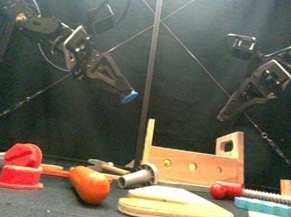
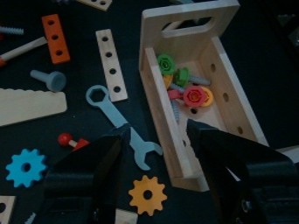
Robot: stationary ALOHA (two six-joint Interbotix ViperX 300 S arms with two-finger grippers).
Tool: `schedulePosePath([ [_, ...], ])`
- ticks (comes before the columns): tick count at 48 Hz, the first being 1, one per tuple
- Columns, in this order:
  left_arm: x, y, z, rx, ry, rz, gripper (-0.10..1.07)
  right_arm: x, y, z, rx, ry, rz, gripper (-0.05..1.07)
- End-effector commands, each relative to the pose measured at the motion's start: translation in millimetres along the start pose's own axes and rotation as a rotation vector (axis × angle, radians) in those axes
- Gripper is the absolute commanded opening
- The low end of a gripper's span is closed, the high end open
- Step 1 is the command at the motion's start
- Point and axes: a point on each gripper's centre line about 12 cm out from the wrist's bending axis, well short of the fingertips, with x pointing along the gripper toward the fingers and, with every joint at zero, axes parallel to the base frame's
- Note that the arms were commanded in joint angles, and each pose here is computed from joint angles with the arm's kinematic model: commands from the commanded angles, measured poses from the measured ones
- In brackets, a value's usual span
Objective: Place blue nut into toolbox
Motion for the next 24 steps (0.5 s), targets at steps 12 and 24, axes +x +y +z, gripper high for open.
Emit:
schedulePosePath([
  [12, 32, 47.4, 46.8, -0.013, -0.162, 0.108, 0.61, -2, -1, 8, -0.001, -0.027, -0.004, 0.89],
  [24, 73, 77.4, 47.2, -0.044, -0.152, 0.163, 0.61, -1, -1, 7, -0.001, -0.023, -0.004, 0.89],
])
